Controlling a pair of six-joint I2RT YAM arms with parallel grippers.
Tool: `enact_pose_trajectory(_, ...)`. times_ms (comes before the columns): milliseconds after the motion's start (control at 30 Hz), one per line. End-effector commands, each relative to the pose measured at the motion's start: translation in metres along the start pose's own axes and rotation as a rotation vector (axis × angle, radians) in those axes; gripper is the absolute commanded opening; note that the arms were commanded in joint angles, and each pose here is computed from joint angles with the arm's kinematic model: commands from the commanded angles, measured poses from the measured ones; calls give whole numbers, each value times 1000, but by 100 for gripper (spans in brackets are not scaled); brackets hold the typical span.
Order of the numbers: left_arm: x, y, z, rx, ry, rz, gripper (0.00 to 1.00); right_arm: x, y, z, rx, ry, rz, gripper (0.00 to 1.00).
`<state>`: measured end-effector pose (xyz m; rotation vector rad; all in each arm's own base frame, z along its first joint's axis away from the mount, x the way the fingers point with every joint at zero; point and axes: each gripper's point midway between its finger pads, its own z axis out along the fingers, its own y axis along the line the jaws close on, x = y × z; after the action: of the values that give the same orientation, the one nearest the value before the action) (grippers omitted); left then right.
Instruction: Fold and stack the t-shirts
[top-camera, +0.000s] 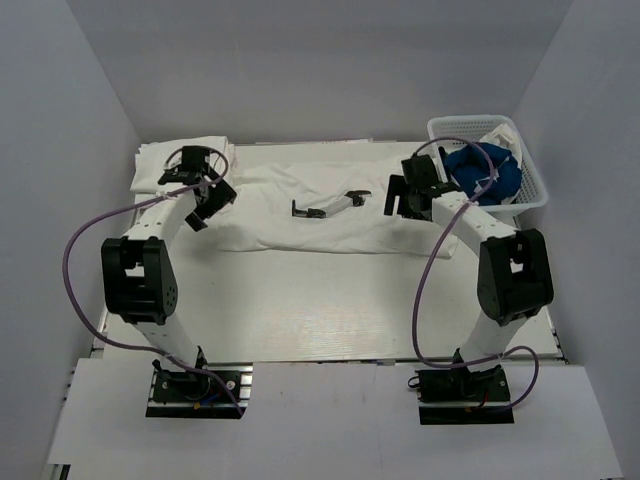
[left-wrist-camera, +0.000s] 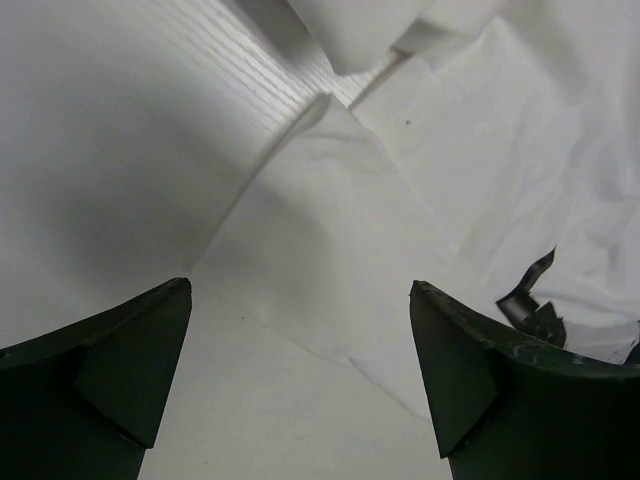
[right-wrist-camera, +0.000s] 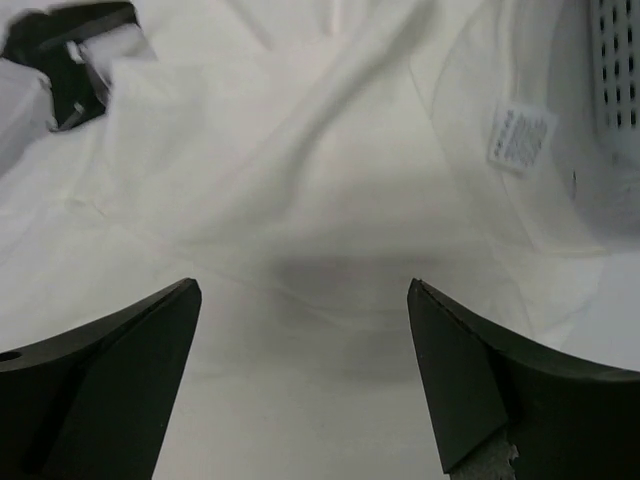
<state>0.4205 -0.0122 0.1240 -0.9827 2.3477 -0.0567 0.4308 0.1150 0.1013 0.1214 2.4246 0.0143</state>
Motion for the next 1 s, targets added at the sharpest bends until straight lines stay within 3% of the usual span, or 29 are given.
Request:
enact_pose_trajectory(0, 28, -21, 13, 109, 97, 74, 100, 20, -5, -17, -30, 27, 64, 89)
enact_pose_trajectory(100, 37, -33, 28, 114, 125, 106, 100, 37, -30, -12, 44, 32, 69, 91)
enact_pose_trajectory(267, 47, -55, 51, 131, 149, 155, 100, 44, -27, 0, 1, 47, 50, 91)
enact_pose_trajectory(400, 65, -43, 73, 77, 204, 166, 100, 53, -34, 11, 3, 67, 69, 91)
enact_pose_trajectory(667, 118, 17, 77, -54, 322, 174, 100, 132, -38, 4, -38, 268, 141, 91)
enact_pose_trajectory(900, 170, 105, 40, -232, 411, 195, 100, 202, -53, -59, -55, 375, 198, 91)
enact_pose_trajectory(967, 182, 119, 29, -243, 434, 187, 100, 204, -53, -73, -79, 365, 207, 91)
